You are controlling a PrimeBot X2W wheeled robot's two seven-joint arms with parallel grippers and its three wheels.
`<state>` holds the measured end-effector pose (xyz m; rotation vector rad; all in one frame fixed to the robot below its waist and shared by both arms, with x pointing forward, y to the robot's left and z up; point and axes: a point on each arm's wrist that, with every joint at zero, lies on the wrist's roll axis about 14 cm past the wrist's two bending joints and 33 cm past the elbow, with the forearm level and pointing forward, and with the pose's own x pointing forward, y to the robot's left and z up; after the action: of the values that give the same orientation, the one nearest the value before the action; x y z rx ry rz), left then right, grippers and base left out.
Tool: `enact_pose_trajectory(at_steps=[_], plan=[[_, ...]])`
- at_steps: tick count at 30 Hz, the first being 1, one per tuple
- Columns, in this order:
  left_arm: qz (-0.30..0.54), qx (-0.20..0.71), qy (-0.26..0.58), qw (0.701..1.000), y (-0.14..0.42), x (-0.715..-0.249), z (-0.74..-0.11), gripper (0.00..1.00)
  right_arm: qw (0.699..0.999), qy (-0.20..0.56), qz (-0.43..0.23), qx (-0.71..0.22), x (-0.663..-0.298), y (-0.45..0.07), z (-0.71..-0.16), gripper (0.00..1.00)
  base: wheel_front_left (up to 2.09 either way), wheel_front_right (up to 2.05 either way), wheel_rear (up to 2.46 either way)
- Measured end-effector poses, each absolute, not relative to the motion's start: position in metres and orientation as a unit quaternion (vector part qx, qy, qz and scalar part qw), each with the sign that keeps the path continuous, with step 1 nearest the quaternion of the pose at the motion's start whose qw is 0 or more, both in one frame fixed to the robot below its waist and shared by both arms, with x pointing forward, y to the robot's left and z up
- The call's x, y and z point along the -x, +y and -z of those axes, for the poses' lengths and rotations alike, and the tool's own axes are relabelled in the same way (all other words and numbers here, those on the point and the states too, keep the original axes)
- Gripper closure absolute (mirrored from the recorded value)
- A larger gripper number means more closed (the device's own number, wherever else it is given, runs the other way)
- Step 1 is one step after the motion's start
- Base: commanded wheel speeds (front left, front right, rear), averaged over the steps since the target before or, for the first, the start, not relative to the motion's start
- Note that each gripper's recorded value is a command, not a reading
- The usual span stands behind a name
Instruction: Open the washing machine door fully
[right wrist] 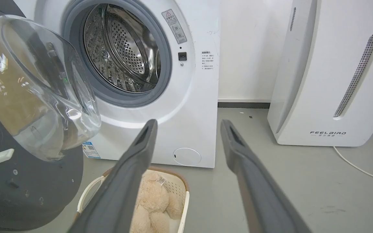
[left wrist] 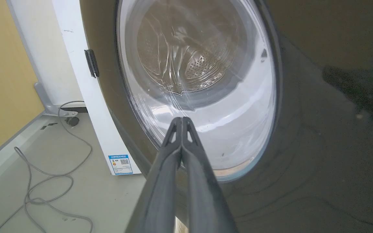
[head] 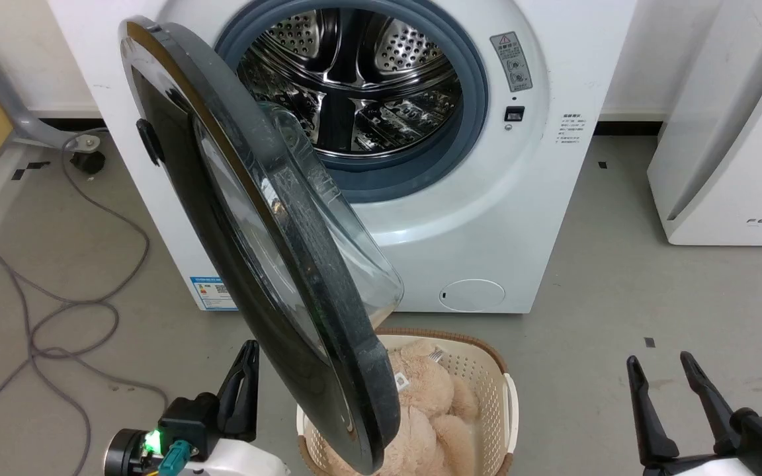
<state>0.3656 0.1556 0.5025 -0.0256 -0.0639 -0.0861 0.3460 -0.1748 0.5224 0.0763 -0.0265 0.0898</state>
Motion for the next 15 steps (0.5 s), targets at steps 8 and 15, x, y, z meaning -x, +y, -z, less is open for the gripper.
enact_pose_trajectory(at_steps=[8,15], plan=[[0.037,0.025,-0.049,0.998,0.158,-0.368,-0.514,1.00,0.998,-0.010,-0.048,-0.043,-0.347,-0.172,-0.520,0.00,0.00,0.00,0.00],[0.034,0.030,-0.142,0.989,0.159,-0.374,-0.574,1.00,0.998,-0.005,-0.050,-0.044,-0.348,-0.171,-0.517,0.00,0.00,0.00,0.00]])
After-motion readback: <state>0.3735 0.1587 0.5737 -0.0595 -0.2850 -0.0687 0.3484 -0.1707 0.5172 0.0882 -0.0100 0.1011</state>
